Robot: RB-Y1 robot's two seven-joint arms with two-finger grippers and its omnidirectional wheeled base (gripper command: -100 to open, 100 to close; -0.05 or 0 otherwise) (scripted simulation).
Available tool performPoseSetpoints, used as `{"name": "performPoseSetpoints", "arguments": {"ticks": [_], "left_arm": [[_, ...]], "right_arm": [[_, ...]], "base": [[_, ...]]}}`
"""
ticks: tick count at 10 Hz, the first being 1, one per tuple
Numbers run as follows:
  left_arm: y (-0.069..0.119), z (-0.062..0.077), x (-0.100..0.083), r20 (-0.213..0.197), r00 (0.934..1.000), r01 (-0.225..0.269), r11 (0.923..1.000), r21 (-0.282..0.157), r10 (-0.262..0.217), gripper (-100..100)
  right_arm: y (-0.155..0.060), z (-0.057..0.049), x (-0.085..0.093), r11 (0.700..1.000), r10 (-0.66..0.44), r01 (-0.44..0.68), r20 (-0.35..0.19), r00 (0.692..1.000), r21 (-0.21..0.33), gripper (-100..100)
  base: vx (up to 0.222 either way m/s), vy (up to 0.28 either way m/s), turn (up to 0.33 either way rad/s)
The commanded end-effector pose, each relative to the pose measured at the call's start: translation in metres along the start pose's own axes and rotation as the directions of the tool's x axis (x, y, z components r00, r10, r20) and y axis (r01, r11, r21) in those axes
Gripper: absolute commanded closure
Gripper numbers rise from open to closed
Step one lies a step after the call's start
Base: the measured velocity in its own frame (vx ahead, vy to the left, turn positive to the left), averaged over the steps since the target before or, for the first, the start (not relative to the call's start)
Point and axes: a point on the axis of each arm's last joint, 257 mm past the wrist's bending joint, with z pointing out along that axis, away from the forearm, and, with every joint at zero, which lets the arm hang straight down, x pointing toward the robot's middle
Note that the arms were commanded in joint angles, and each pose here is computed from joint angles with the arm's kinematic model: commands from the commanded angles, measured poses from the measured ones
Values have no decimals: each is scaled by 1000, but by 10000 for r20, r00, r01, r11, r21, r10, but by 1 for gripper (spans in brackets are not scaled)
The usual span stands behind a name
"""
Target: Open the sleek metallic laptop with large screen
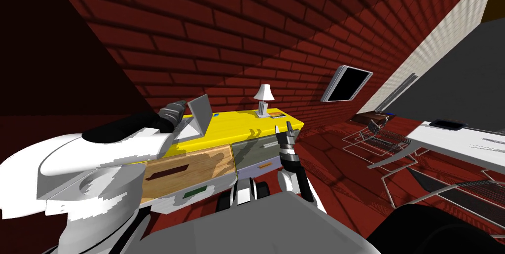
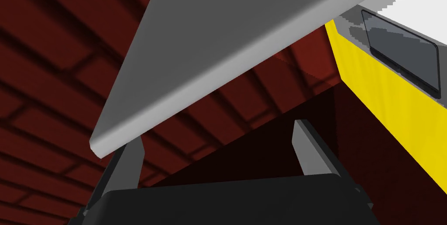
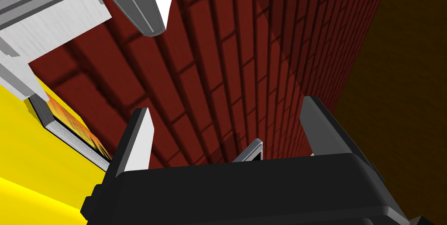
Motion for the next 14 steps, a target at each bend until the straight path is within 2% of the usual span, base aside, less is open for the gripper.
{"name": "performPoseSetpoints", "arguments": {"ticks": [1,2,3,4,5,6,8,10,11,13,14], "left_arm": [[-7,-5,-4,81,9999,-113,9998,158,112,-100],[-11,-8,-9,145,9998,-158,9998,149,156,-100],[-10,-7,-7,121,9998,-140,9997,185,138,-100],[-10,-7,-7,124,9998,-145,9998,168,143,100],[-7,-4,-4,23,9980,634,9978,195,-635,100],[-5,-3,-2,-23,9948,1023,9945,201,-1023,100],[-2,0,1,-109,9837,1797,9835,202,-1795,100],[2,2,3,-182,9666,2561,9665,190,-2558,100],[4,3,5,-214,9558,2938,9557,179,-2934,100],[8,5,7,-267,9297,3677,9298,150,-3673,100],[7,4,7,-250,9394,3423,9395,146,-3418,100]], "right_arm": [[0,0,0,10000,0,0,0,10000,0,0],[0,0,0,10000,-1,1,-1,10000,0,0],[0,0,0,10000,-3,3,-1,10000,1,0],[0,0,0,10000,-3,3,-1,10000,1,0],[0,0,0,10000,-3,3,-1,10000,0,0],[0,0,0,10000,-3,3,-1,10000,0,0],[0,0,0,10000,-4,4,-2,10000,0,0],[0,0,0,10000,-3,3,-2,10000,0,0],[0,0,0,10000,-3,3,-2,10000,0,0],[0,0,0,10000,-3,3,-1,10000,0,0],[0,0,0,10000,-3,3,-1,10000,0,0]], "base": [[7,-29,-1],[85,16,-42],[54,14,-12],[7,2,3],[-19,40,40],[-33,88,48],[-44,88,36],[-44,63,33],[-24,66,31],[-20,64,30],[-10,30,4]]}}
